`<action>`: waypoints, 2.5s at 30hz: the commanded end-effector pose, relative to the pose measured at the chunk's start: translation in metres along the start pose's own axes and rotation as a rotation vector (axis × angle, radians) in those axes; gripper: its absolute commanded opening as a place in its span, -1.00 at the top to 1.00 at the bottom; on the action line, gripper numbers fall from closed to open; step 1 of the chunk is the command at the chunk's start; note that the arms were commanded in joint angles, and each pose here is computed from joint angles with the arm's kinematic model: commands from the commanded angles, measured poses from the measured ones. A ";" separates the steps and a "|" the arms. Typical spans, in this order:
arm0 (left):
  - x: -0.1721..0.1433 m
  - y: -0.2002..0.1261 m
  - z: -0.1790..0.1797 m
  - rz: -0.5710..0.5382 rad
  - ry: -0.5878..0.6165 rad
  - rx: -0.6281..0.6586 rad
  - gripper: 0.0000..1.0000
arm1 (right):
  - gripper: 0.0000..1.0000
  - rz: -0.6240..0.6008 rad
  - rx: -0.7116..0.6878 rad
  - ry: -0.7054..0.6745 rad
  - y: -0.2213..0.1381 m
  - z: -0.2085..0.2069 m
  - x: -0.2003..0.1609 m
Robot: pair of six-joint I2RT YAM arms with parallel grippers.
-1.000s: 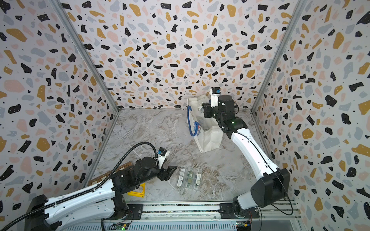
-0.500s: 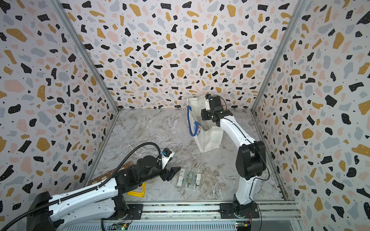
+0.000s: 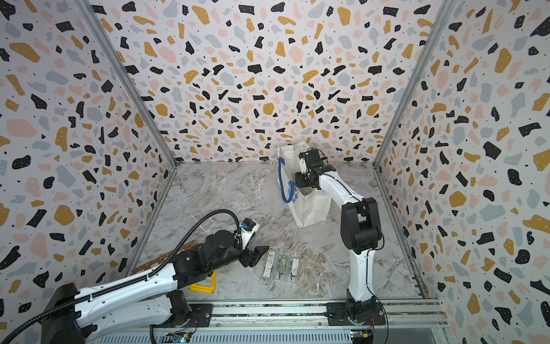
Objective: Put the compass set into the canvas bag
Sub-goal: Place the compass set in the canvas bag, then pick up the compass set at the center of the board.
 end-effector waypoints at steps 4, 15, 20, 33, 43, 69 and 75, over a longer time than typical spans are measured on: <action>0.016 -0.003 0.005 -0.033 -0.028 0.036 -0.57 | 0.61 -0.037 0.014 -0.012 -0.019 0.006 0.014; 0.003 0.000 0.011 0.066 -0.056 0.090 -0.66 | -0.13 -0.248 0.067 -0.023 -0.099 0.028 0.062; -0.019 0.009 0.015 0.240 -0.093 0.138 -0.67 | -0.27 -0.402 0.039 -0.050 -0.172 0.043 0.060; -0.076 0.049 -0.014 0.629 -0.259 0.114 -0.68 | -0.53 -0.644 0.102 -0.061 -0.226 0.026 -0.024; -0.087 0.075 -0.026 0.745 -0.236 0.128 -0.67 | -0.55 -0.622 0.145 -0.090 -0.215 0.030 -0.031; -0.128 0.075 -0.014 0.829 -0.205 0.224 0.31 | -0.60 -0.589 0.173 -0.080 -0.203 0.032 -0.032; -0.105 0.062 -0.004 0.652 -0.145 0.236 0.45 | -0.61 -0.531 0.272 -0.055 -0.196 0.045 -0.031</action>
Point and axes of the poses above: each gripper's point midway between its finger pads, its own y axis out along the fingers, its own z axis along the line the jaws close on, x = y × z, the point moved 5 cm from there along -y, back along the fingers, and after that the axes turned 8 degrees about y, right-handed, at the moved point
